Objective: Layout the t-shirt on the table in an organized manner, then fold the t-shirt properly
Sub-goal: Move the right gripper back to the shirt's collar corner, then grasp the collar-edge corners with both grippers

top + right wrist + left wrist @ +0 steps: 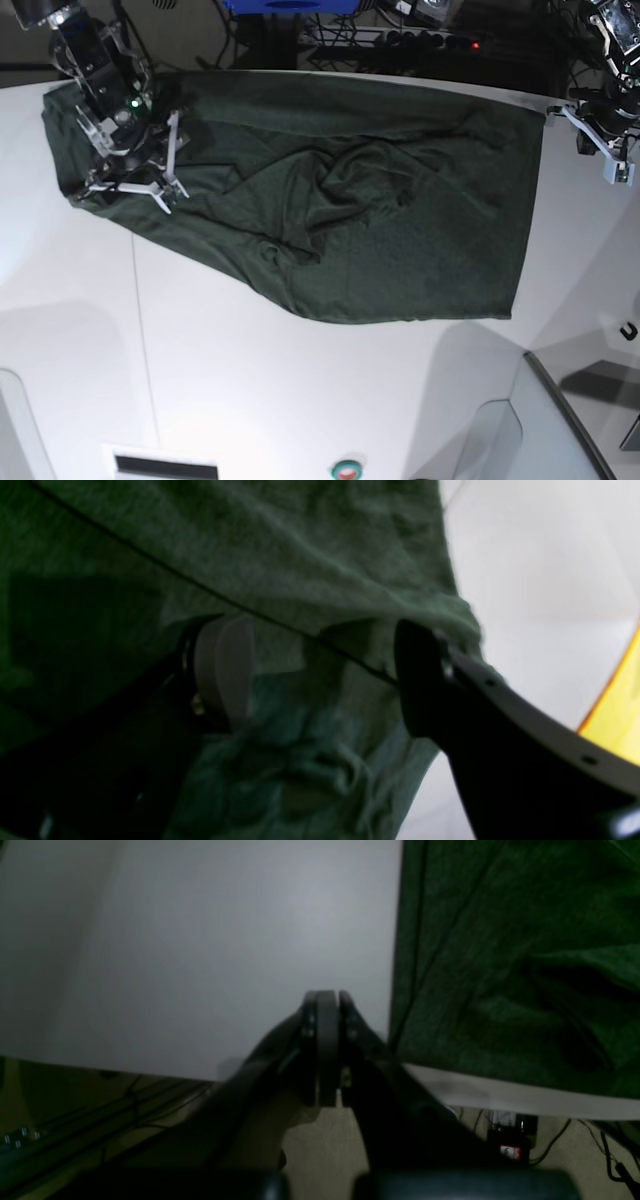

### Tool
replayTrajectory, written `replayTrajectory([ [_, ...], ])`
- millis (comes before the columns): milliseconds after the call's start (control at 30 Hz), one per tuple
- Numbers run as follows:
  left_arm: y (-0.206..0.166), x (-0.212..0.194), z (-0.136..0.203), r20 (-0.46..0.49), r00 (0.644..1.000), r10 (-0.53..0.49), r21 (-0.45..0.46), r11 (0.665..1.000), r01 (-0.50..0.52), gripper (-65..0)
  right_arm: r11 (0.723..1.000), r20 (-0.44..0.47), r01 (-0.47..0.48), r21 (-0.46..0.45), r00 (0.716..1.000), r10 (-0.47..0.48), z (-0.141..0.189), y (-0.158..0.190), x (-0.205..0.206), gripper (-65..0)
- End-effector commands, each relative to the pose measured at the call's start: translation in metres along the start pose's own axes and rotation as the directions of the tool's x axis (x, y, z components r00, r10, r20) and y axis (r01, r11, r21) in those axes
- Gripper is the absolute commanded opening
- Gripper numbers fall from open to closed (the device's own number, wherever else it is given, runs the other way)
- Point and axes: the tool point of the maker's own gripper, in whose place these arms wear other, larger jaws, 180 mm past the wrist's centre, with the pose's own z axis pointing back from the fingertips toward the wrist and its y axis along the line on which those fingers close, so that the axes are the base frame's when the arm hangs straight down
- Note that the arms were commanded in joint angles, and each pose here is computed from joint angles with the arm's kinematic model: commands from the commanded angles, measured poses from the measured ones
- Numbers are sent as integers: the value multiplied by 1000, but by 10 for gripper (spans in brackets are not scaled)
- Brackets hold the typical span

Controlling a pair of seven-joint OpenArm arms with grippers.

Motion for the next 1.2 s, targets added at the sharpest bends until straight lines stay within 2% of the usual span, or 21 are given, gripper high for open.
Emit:
replayTrajectory([
  [0,9,12,4,33,999,-15,19,1000,14,-650,999,8,-7,-42,1000,8,-2,-16,3,-242],
  [133,10,12,4,33,999,-16,20,1000,15,-650,999,35,-11,-39,999,12,-9,-16,5,-242],
  [267,10,12,4,33,999,-16,20,1000,15,-650,999,22,-14,-40,1000,15,-14,-18,1,-245],
  [633,2,14,1,39,999,-13,4,1000,13,-650,999,100,-4,-43,995,8,8,-15,21,-245],
  [767,-26,7,-6,36,999,29,-46,999,-28,-650,998,93,19,-68,996,-12,6,-28,19,-245],
  [933,-85,1,-25,6,1000,3,-174,985,-2,-650,993,81,50,-104,996,-42,3,-49,16,-240],
  [1033,-96,7,-41,57,995,77,-172,983,-66,-650,993,77,49,-107,996,-41,1,-51,16,-240],
  [1167,-101,-14,-60,46,987,152,-138,980,-144,-650,991,83,72,-109,995,-63,2,-53,18,-239],
])
